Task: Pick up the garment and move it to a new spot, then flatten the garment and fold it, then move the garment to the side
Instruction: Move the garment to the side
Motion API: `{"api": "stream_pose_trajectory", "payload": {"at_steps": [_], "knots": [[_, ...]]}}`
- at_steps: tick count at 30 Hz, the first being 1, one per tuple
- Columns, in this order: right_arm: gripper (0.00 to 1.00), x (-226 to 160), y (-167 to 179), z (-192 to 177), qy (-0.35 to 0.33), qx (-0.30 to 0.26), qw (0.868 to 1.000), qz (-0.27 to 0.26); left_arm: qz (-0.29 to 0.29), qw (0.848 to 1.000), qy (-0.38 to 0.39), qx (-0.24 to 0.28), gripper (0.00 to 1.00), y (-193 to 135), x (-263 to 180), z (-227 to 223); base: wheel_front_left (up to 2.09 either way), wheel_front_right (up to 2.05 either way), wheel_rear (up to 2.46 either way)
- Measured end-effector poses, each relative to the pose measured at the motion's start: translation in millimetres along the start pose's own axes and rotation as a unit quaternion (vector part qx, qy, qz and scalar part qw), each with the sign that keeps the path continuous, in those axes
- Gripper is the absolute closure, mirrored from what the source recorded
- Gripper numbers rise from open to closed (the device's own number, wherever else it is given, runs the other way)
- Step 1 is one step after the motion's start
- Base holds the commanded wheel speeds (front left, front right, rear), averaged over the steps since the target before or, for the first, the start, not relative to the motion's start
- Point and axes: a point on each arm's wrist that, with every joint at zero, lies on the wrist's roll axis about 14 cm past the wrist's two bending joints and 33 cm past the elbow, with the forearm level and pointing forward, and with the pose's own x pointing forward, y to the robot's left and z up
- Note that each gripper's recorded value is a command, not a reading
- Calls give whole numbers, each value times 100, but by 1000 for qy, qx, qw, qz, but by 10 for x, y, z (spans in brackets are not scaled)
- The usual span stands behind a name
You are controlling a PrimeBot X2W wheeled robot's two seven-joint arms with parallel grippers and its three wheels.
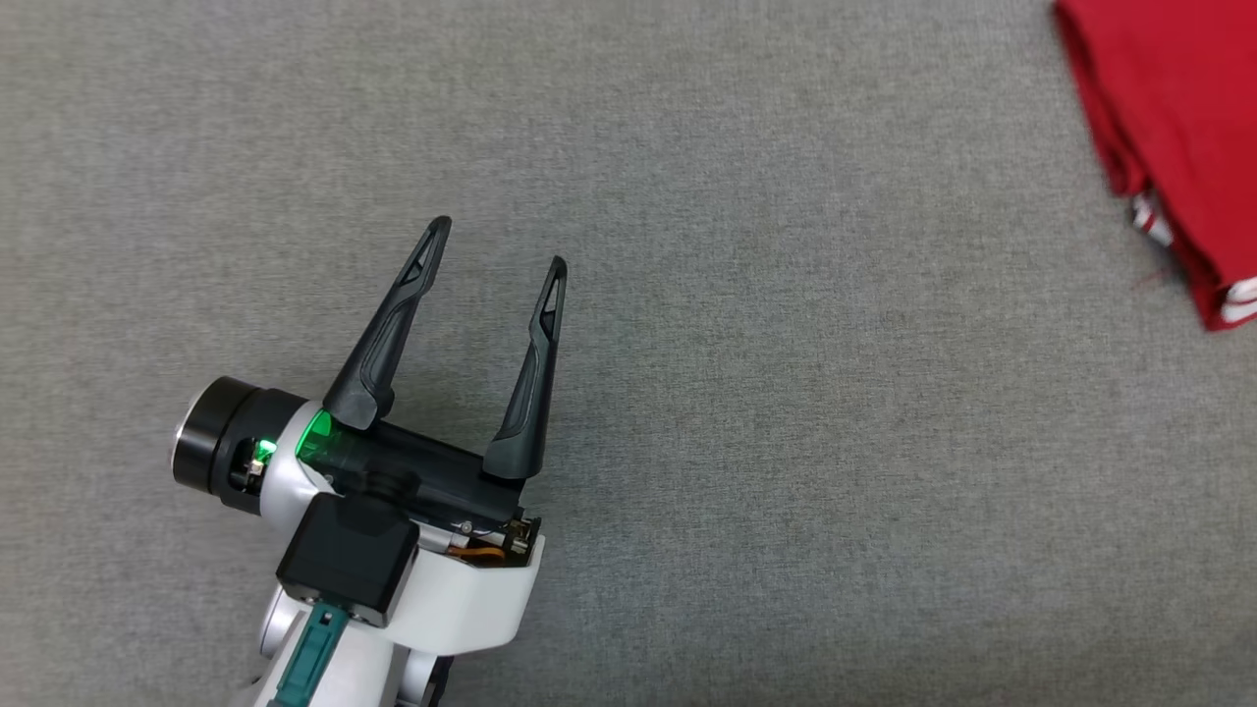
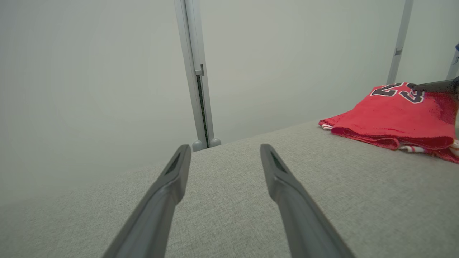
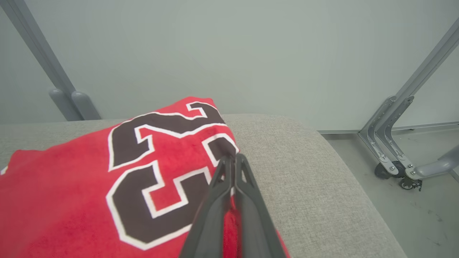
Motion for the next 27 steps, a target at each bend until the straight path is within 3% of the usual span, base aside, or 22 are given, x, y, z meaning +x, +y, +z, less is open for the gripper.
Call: {"api": "stream_pose_trajectory", "payload": {"at_steps": [8,16,17,18,24,27], "knots": [[100,-103,-767,53,-1,-37,995,-88,-26,1000,0,-13,0,-132,130,-152,0,0,0],[100,-160,-1181,204,2,-92,986,-136,-35,999,10,-20,0,-200,139,-257,0,0,0],[25,-160,-1221,248,-6,-99,985,-143,-36,999,9,-21,0,-205,143,-259,0,0,0],[0,-158,-1253,301,-14,-109,983,-149,-37,999,9,-20,0,-209,150,-257,0,0,0],[0,-119,-1178,497,-42,-152,976,-153,-26,1000,0,-15,0,-168,138,-144,0,0,0],[0,-19,-742,812,-109,-138,978,-111,-13,1000,-5,-11,0,-121,99,-37,0,0,0]]}}
